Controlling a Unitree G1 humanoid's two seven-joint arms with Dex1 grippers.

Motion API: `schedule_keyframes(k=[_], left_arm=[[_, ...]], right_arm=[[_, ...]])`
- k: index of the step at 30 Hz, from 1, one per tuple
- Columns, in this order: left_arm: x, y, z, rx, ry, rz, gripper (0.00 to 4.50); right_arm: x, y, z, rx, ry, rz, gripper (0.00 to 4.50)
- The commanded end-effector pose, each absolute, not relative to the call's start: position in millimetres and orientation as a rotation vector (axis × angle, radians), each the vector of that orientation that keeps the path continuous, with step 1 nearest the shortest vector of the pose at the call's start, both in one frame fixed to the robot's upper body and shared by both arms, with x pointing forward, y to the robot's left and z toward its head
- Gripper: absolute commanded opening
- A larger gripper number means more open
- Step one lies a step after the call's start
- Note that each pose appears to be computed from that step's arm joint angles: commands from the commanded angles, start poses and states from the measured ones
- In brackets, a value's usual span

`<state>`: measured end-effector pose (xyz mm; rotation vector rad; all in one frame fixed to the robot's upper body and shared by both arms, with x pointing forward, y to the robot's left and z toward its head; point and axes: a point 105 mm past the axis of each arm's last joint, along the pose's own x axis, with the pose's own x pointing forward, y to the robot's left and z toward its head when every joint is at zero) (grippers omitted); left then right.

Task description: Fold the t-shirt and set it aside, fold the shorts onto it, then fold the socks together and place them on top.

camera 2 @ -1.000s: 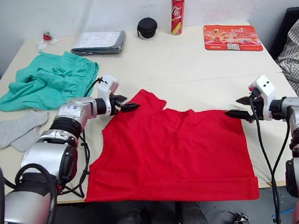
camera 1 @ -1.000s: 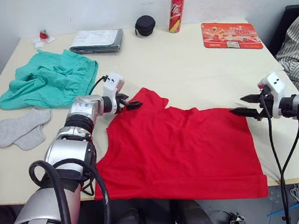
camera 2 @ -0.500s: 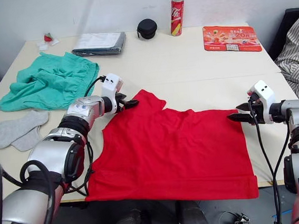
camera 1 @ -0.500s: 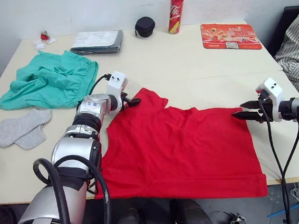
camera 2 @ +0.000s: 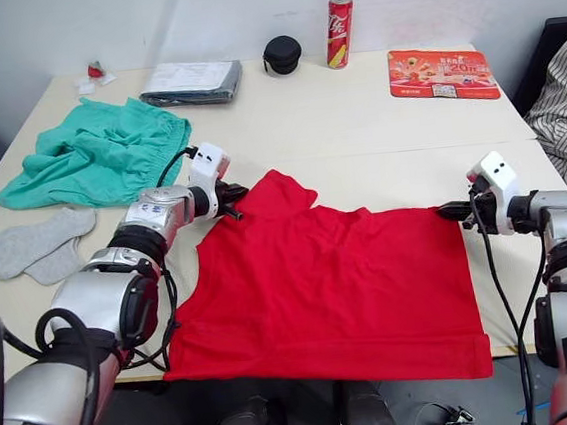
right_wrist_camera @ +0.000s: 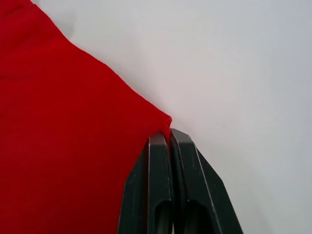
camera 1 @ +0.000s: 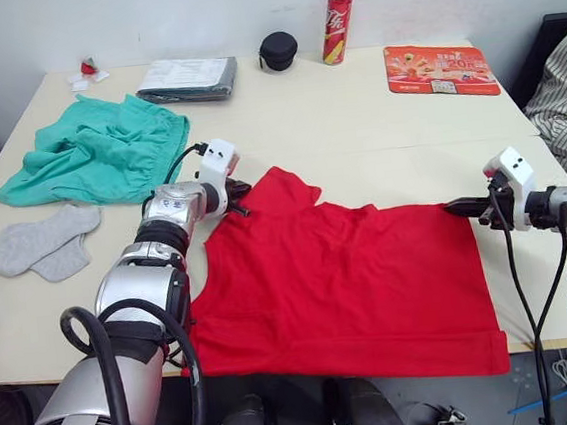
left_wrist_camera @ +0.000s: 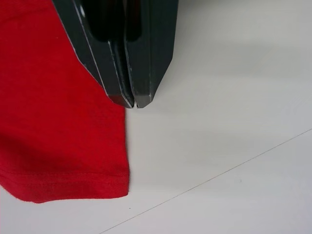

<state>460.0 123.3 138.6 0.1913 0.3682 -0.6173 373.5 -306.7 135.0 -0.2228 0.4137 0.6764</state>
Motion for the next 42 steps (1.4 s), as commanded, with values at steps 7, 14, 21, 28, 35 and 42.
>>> schedule_keyframes(k=[7, 14, 21, 28, 35, 42], left_arm=[[457, 131, 146, 0.023, 0.314, -0.647, 0.06], [458, 124, 156, -0.07, 0.286, -0.666, 0.96], [456, 112, 144, 0.074, 0.351, -0.692, 2.87], [451, 95, 133, 0.161, 0.413, -0.743, 2.87], [447, 85, 130, 0.138, 0.437, -0.783, 1.01], [452, 95, 135, 0.128, 0.382, -0.744, 0.03]], right_arm=[[366, -321, 155, -0.284, 0.315, 0.666, 0.0], [359, -322, 146, -0.279, 0.317, 0.679, 0.0], [359, -319, 145, -0.28, 0.314, 0.688, 0.0], [359, -316, 143, -0.281, 0.312, 0.7, 0.0], [358, -315, 142, -0.28, 0.312, 0.702, 0.0], [357, -316, 140, -0.283, 0.314, 0.701, 0.0]])
